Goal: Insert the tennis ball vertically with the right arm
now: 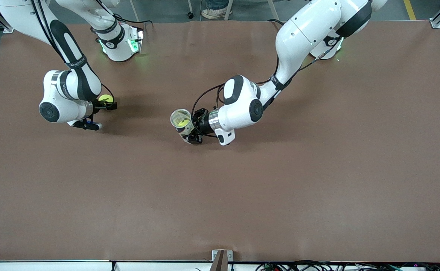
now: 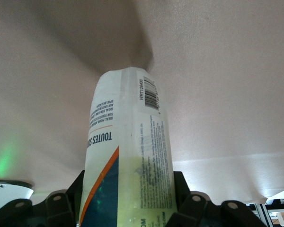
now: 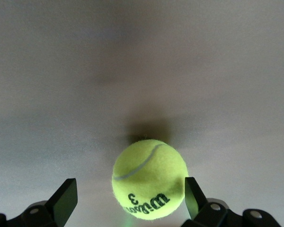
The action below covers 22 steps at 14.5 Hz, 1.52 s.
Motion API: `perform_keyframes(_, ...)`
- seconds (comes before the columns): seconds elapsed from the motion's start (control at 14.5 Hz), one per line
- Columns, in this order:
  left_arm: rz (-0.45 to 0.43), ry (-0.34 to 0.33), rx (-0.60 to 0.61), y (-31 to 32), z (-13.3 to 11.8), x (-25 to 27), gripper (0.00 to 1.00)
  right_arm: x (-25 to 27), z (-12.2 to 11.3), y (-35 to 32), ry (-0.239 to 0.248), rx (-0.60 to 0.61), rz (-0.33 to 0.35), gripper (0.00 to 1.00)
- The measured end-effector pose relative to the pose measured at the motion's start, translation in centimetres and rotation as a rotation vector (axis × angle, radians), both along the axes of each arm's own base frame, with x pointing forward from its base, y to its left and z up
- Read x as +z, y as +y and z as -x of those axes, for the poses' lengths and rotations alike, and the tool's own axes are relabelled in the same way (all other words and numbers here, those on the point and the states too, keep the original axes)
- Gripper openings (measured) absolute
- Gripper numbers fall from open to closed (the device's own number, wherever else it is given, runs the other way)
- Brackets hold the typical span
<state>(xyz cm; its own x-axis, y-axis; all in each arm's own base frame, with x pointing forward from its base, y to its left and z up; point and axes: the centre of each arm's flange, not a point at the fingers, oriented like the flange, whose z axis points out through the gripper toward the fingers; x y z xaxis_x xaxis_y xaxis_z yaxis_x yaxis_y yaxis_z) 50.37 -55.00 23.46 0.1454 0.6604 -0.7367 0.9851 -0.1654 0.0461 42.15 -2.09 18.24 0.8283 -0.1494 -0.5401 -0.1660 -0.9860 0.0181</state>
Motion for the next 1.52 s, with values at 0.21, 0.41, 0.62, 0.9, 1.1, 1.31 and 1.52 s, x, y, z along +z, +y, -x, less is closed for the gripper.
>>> perform_keyframes(0.21, 0.000, 0.000, 0.000, 0.0, 0.0, 0.0, 0.75, -0.2, 0.3, -0.4, 0.003, -0.011, 0.000, 1.00)
perform_keyframes(0.41, 0.000, 0.000, 0.000, 0.0, 0.0, 0.0, 0.78, -1.0, 1.1, -1.0, -0.017, -0.025, 0.004, 1.00)
perform_keyframes(0.62, 0.000, 0.001, 0.000, 0.0, 0.0, 0.0, 0.76, -2.0, 2.2, -1.0, -0.024, -0.027, 0.008, 0.99)
perform_keyframes(0.9, 0.000, 0.003, 0.001, 0.0, 0.0, 0.0, 0.70, -2.1, 2.3, -1.0, -0.021, -0.027, 0.007, 0.79)
perform_keyframes(1.1, 0.000, 0.003, 0.001, 0.0, 0.0, 0.0, 0.70, -2.0, 2.2, -1.0, -0.022, -0.027, 0.007, 0.68)
perform_keyframes(1.31, 0.000, 0.003, 0.001, 0.0, 0.0, 0.0, 0.70, -1.2, 1.4, -0.8, -0.006, -0.018, 0.001, 0.68)
perform_keyframes(1.52, 0.000, 0.003, 0.001, 0.0, 0.0, 0.0, 0.70, 4.1, -2.7, 0.2, 0.031, 0.014, -0.017, 0.68)
